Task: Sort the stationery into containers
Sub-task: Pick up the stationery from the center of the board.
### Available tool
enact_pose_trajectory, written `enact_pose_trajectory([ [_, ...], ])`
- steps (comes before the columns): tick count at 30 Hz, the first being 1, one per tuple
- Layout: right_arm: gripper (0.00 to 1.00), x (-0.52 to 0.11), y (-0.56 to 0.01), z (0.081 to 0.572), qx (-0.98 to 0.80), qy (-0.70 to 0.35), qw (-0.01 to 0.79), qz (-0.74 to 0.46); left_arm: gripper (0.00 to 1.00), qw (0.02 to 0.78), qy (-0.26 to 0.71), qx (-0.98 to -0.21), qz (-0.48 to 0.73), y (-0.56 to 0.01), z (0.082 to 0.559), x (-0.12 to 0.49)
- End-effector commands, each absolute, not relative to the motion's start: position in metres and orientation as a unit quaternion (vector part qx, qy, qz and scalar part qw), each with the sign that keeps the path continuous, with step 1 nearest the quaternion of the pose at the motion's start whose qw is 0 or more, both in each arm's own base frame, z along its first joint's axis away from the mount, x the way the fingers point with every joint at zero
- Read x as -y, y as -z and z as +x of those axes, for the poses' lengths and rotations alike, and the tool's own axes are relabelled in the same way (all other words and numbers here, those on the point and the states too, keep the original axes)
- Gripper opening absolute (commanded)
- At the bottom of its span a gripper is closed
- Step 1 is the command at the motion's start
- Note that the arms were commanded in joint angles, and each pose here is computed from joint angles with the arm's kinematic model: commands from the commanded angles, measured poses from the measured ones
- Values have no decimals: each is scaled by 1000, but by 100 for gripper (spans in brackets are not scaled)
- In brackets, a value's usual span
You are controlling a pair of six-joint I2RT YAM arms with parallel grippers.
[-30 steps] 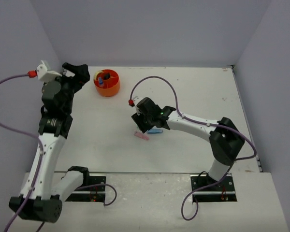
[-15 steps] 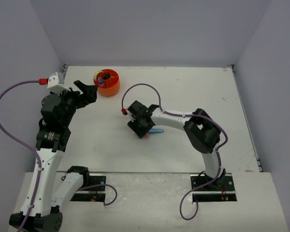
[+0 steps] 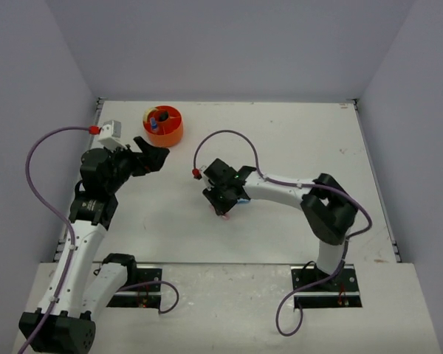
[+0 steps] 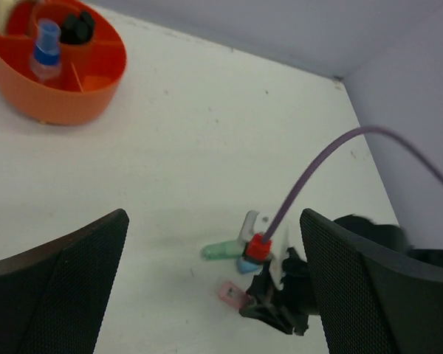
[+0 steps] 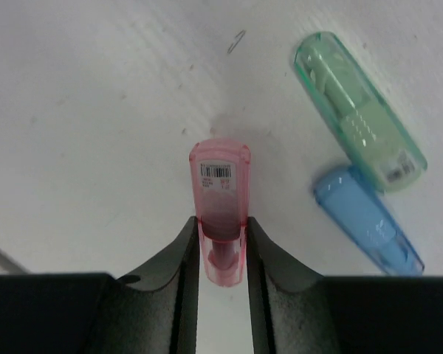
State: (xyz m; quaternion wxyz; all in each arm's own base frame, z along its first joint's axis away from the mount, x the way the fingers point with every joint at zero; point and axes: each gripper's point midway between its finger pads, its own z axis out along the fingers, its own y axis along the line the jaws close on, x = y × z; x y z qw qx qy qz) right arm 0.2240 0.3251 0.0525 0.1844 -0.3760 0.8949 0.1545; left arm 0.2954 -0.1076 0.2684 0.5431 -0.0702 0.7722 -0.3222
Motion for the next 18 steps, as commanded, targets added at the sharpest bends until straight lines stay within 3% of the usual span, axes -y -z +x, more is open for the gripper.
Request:
enact_pose_trajectory([
  [1, 0, -348, -177, 222, -827, -305, 351, -316, 100, 501, 504, -703, 25, -286, 266, 183],
  [13, 0, -311, -243, 218, -796, -334, 449, -233, 98, 442, 575, -684, 81, -287, 248, 272],
  [18, 0, -306, -250, 214, -793, -338, 453, -230, 79, 427, 587, -683, 85, -282, 249, 285],
])
